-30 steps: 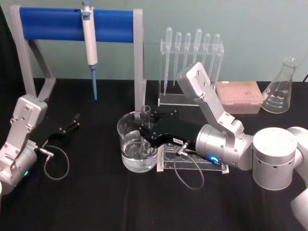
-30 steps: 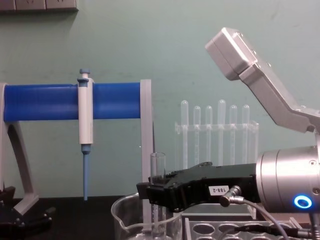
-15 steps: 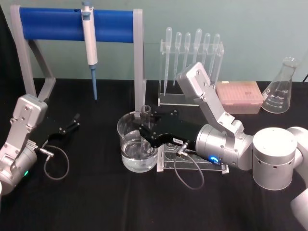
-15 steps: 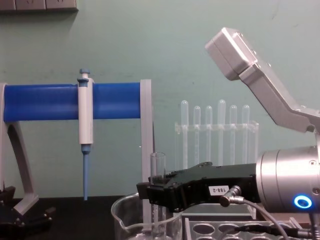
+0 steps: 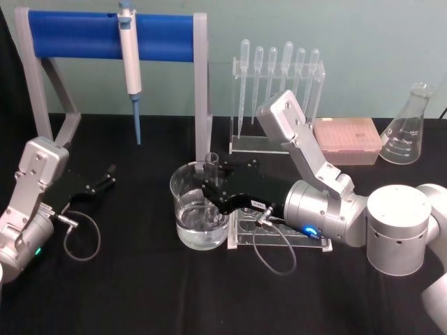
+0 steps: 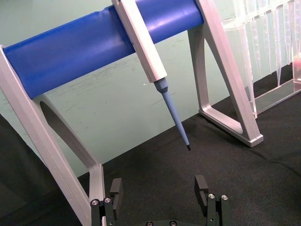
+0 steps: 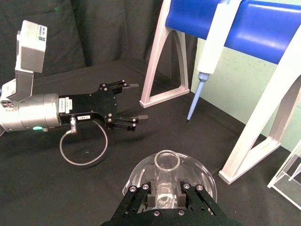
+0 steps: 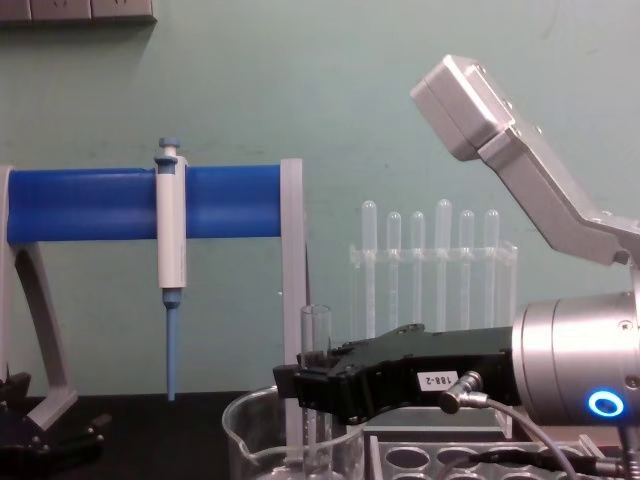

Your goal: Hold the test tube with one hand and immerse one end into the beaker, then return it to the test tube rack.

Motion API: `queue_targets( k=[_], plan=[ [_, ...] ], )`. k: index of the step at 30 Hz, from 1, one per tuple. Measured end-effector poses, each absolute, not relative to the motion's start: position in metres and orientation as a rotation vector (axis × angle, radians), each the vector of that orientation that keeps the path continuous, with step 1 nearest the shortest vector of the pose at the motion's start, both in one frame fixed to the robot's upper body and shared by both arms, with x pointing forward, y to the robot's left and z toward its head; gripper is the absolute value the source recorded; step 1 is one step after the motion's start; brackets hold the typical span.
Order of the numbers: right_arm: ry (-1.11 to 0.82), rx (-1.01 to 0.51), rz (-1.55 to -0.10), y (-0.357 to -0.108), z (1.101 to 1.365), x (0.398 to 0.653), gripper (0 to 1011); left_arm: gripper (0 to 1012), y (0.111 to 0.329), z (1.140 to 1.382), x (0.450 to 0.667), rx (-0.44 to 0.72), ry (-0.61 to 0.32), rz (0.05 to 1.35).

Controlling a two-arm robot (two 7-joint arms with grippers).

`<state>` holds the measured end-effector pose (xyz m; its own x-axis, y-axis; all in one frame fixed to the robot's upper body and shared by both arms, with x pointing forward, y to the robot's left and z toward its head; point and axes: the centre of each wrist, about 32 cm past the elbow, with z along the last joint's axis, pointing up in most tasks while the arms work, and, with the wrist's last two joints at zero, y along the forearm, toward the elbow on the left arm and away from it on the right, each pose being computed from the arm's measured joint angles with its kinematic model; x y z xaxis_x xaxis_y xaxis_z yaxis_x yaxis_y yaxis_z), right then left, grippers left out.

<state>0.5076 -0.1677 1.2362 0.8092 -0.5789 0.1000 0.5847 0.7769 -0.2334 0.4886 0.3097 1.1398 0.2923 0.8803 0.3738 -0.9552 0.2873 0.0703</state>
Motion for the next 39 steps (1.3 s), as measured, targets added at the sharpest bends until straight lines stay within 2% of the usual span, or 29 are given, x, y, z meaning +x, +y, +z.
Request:
queue_targets(
  k=[39],
  plan=[
    [-0.023, -0.26, -0.629, -0.1677, 1.2363, 0.5076, 225, 1000, 0.3097, 1.1398, 0.4886, 0.304, -0.285, 1.248]
  ],
)
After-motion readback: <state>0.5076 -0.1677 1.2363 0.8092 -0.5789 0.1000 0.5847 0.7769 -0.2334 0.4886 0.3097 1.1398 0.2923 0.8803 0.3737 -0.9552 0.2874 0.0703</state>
